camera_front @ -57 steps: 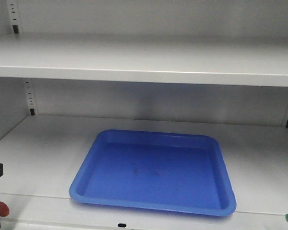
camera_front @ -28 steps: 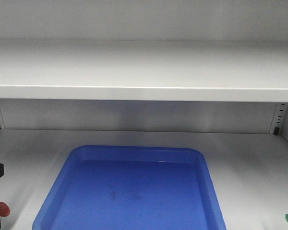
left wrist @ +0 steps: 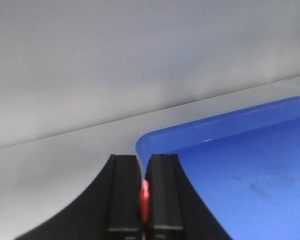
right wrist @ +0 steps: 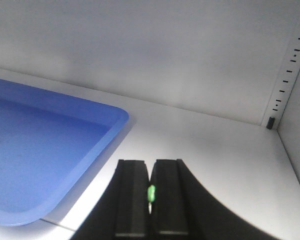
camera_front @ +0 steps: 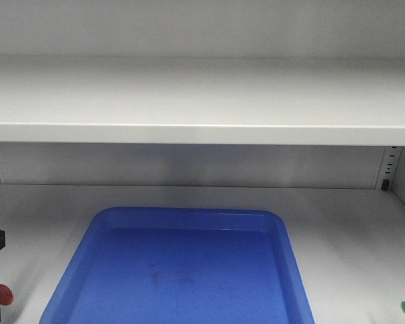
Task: Sort red and green spoons into left cabinet
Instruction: 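Approach the blue tray on the cabinet shelf holding both spoons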
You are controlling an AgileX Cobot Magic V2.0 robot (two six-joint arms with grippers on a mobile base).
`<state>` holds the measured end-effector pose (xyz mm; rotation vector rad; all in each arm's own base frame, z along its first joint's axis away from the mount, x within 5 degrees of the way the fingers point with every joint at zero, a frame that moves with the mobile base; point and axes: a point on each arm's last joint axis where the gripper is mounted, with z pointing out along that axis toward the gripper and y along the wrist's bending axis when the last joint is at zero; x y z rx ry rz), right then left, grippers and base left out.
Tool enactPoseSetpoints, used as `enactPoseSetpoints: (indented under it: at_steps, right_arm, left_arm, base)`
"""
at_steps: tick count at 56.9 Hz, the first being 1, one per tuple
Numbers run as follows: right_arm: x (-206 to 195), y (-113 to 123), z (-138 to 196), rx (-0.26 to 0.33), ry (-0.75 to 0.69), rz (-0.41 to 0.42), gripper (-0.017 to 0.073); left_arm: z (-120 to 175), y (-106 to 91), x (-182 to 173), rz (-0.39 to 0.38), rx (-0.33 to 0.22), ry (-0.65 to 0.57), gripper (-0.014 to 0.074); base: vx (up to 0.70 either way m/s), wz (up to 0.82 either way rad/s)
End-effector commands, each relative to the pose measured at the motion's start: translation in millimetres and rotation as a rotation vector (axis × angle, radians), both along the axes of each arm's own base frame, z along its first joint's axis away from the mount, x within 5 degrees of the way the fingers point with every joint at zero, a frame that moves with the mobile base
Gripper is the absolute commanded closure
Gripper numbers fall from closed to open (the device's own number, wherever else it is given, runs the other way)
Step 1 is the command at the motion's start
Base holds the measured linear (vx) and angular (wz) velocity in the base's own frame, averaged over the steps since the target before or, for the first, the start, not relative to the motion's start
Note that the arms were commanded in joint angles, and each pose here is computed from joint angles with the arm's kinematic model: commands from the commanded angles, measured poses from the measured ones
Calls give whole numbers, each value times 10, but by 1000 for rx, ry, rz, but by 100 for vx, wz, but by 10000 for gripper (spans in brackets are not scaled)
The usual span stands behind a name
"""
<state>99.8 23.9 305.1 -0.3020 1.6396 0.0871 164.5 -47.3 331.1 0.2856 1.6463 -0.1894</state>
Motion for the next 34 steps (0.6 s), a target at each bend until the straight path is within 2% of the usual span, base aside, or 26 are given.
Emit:
enactPoseSetpoints:
  at_steps: [1, 20, 24, 28, 34]
  right_arm:
    - [9, -22, 174, 24, -102, -25, 562]
    - [9, -23, 178, 29, -106, -27, 562]
    - [16, -26, 193, 81, -112, -33, 562]
    - [54, -21, 186, 167, -87, -39, 562]
    - [169, -7, 143, 260, -31, -57, 562]
  left_arm:
    - [154, -44, -21, -45, -41, -70, 599]
    - [165, -53, -25, -57, -47, -81, 599]
    - [186, -71, -32, -78, -62, -100, 599]
    - [227, -103, -47, -116, -99, -134, 599]
    - [314, -167, -86, -202, -147, -218, 599]
  base:
    - [0, 0]
    - [0, 0]
    - [0, 0]
    - [0, 0]
    - [0, 0]
